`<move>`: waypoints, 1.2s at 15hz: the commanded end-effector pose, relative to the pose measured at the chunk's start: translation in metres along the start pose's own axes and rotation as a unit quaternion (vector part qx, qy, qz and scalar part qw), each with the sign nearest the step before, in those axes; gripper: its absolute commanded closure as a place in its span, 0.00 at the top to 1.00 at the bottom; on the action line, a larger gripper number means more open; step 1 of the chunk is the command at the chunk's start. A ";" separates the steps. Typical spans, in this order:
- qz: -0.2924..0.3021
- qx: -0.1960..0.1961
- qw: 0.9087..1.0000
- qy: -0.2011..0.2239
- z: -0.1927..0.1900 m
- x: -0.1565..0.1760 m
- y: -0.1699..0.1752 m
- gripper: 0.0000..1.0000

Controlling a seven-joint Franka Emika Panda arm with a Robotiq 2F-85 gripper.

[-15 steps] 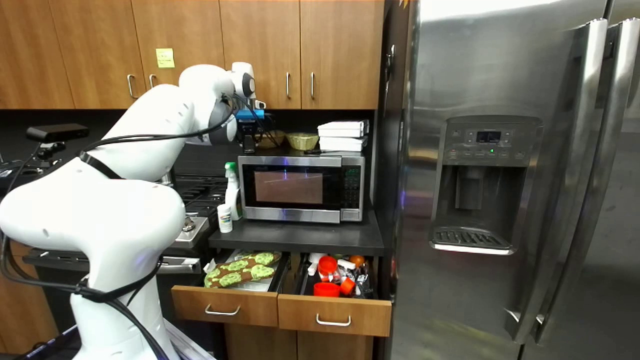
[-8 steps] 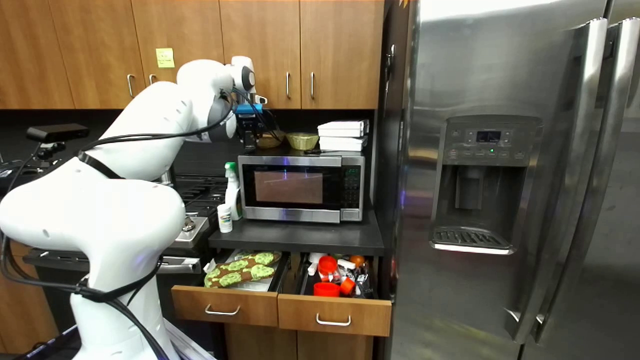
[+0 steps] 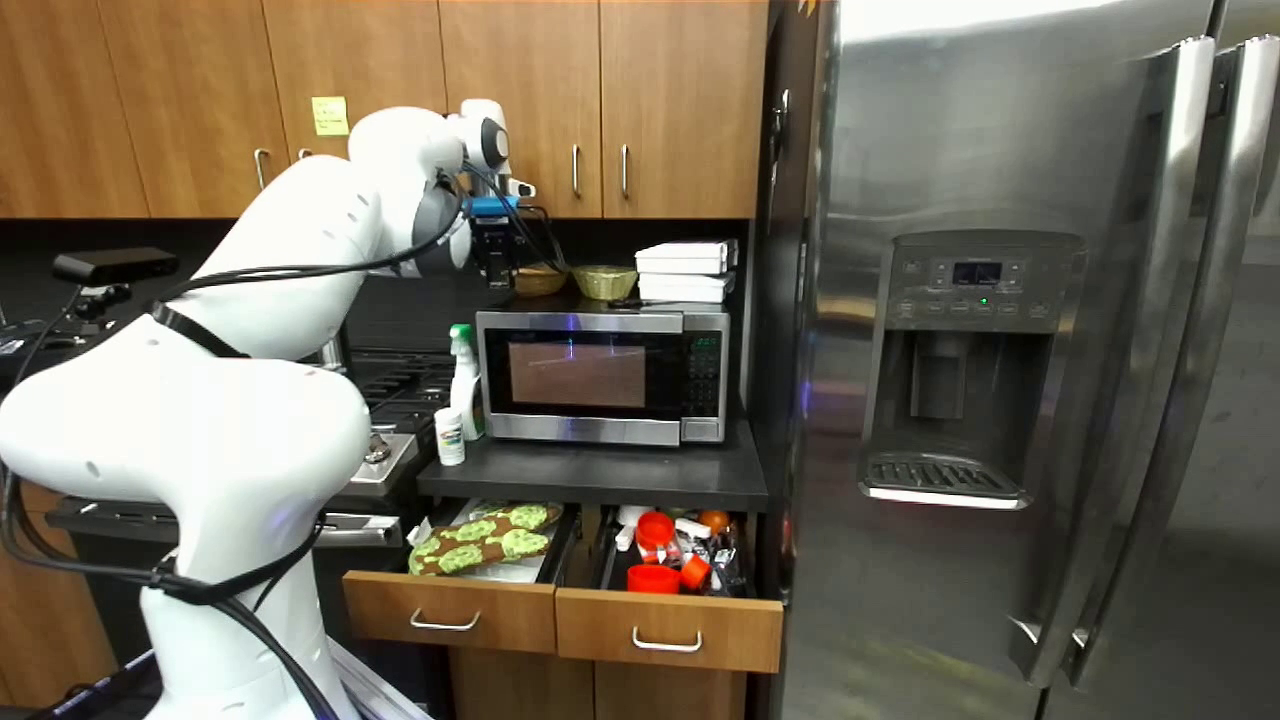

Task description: Pick up the black square box from the microwave top and put it on the kitchen counter

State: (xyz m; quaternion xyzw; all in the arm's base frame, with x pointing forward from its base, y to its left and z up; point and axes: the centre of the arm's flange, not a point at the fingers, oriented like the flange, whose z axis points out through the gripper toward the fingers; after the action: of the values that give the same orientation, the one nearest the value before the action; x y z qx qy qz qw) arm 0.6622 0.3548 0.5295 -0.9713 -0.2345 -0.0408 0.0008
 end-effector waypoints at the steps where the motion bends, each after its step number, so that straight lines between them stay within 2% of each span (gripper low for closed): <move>1: 0.031 -0.015 0.999 -0.012 -0.012 -0.029 -0.001 0.22; 8: 0.083 -0.021 0.996 -0.030 -0.023 -0.050 0.004 0.22; 18: 0.121 -0.037 0.992 0.015 -0.043 -0.060 0.038 0.22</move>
State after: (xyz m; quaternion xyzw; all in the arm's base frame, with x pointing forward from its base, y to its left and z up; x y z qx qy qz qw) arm 0.6526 0.3198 0.5765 -0.9911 -0.1246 -0.0434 -0.0168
